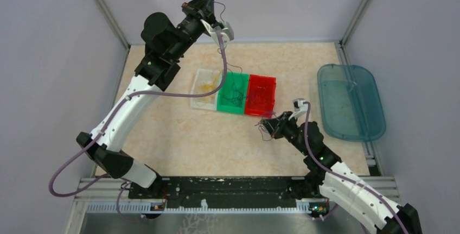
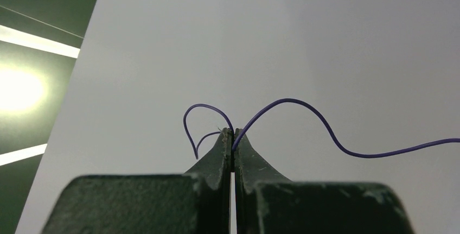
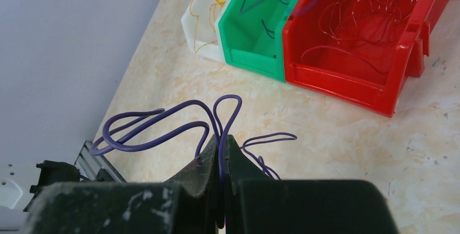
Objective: Untangle the cables
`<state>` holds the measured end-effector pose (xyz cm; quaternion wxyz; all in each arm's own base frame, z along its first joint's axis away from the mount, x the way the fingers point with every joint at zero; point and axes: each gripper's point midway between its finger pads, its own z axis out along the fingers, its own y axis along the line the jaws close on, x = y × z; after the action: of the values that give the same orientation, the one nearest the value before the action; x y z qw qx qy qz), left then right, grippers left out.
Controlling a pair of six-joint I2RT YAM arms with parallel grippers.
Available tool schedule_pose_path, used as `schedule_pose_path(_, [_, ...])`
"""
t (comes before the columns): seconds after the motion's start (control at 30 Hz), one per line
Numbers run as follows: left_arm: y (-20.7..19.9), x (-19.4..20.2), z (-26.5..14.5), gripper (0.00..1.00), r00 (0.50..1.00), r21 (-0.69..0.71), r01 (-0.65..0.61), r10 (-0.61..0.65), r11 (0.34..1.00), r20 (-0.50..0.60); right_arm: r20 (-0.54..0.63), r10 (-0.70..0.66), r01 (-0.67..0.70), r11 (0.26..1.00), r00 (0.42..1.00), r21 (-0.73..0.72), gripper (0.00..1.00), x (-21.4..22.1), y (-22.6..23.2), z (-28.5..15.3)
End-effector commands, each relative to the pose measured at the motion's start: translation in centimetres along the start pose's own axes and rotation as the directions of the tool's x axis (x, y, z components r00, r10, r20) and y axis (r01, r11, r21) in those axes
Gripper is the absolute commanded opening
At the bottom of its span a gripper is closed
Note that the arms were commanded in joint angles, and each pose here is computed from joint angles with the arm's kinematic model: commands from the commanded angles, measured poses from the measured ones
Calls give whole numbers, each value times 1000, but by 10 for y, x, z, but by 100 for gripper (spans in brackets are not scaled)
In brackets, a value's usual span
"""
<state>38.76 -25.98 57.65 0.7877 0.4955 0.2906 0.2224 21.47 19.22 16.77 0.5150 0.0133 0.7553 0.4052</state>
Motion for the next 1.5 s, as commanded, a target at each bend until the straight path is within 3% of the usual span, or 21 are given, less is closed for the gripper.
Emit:
schedule_pose_path(0.0, [-15,8,7,0,999,-7,-24,24,1000,25,62,11,-10,1000,998,-16,0,-19,8,-4])
schedule_pose_path(0.17, [-30,24,15,0,1000,4,-28,28,1000,10,78,12,-11,1000,997,-16,0,-24,10,-9])
schedule_pose_path(0.47, [2,22,29,0,999,-81,33,-31,996,21,72,28,-27,1000,997,-15,0,-21,10,-7])
schedule_pose_path(0.83, [-4,35,35,0,999,-82,35,-35,996,3,68,28,-27,999,997,-16,0,-21,10,-5])
schedule_pose_path(1.2, [-96,67,31,0,999,67,-14,16,998,-29,85,27,-27,1000,996,-1,0,-25,8,-12])
schedule_pose_path(1.47, [-133,68,31,0,988,154,152,-148,976,-41,97,31,-31,1000,995,-1,0,-27,9,-13])
